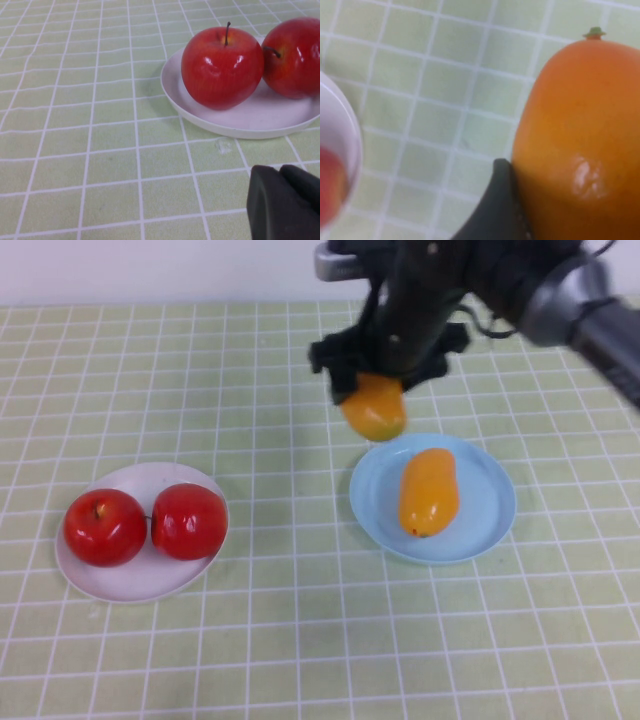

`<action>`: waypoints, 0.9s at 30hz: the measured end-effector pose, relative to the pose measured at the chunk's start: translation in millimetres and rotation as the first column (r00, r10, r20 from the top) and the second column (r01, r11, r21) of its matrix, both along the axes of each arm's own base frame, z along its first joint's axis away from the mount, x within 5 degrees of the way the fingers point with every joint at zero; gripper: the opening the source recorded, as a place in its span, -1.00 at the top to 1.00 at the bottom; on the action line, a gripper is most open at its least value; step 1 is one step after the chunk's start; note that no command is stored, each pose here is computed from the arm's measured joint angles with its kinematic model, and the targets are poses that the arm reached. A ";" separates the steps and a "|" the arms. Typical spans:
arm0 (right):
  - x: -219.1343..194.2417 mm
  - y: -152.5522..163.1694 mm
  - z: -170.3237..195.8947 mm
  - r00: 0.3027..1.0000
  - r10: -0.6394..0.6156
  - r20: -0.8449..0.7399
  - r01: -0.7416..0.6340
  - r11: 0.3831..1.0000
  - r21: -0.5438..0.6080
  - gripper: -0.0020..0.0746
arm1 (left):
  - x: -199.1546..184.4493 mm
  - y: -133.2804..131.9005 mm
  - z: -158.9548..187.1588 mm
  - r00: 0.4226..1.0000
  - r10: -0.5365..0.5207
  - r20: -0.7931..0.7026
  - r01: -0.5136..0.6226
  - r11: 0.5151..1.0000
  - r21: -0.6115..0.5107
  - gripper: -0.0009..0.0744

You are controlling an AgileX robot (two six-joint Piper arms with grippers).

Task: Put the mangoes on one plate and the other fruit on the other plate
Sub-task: Put another type of fruit in the right plate

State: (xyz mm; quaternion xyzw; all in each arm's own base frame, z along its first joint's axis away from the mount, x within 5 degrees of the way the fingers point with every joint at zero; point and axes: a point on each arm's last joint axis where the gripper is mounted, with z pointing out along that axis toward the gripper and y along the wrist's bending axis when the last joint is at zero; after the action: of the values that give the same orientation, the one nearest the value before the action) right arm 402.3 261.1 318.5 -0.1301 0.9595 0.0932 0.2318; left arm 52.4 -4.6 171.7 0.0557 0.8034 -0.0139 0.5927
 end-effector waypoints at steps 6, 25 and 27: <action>-35.3 -43.9 -0.9 0.994 -0.064 -0.084 0.059 0.996 -0.063 -0.46 | 0.0 0.0 0.0 1.000 0.000 0.000 0.000 1.000 0.000 0.97; -28.4 -109.6 -90.5 0.944 -0.281 -0.174 0.292 0.956 0.039 -0.46 | 0.0 0.0 0.0 1.000 0.000 0.000 0.000 1.000 0.000 0.97; -25.4 -108.2 -98.9 0.941 -0.284 -0.183 0.295 0.955 0.036 -0.46 | 0.0 0.0 0.0 1.000 0.000 0.000 0.000 1.000 0.000 0.97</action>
State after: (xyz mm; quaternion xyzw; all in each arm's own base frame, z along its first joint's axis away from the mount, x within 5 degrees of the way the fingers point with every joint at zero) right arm 376.9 152.9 219.6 0.0283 0.9814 0.0996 0.1615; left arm 52.4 -4.6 171.7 0.0557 0.8034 -0.0139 0.5927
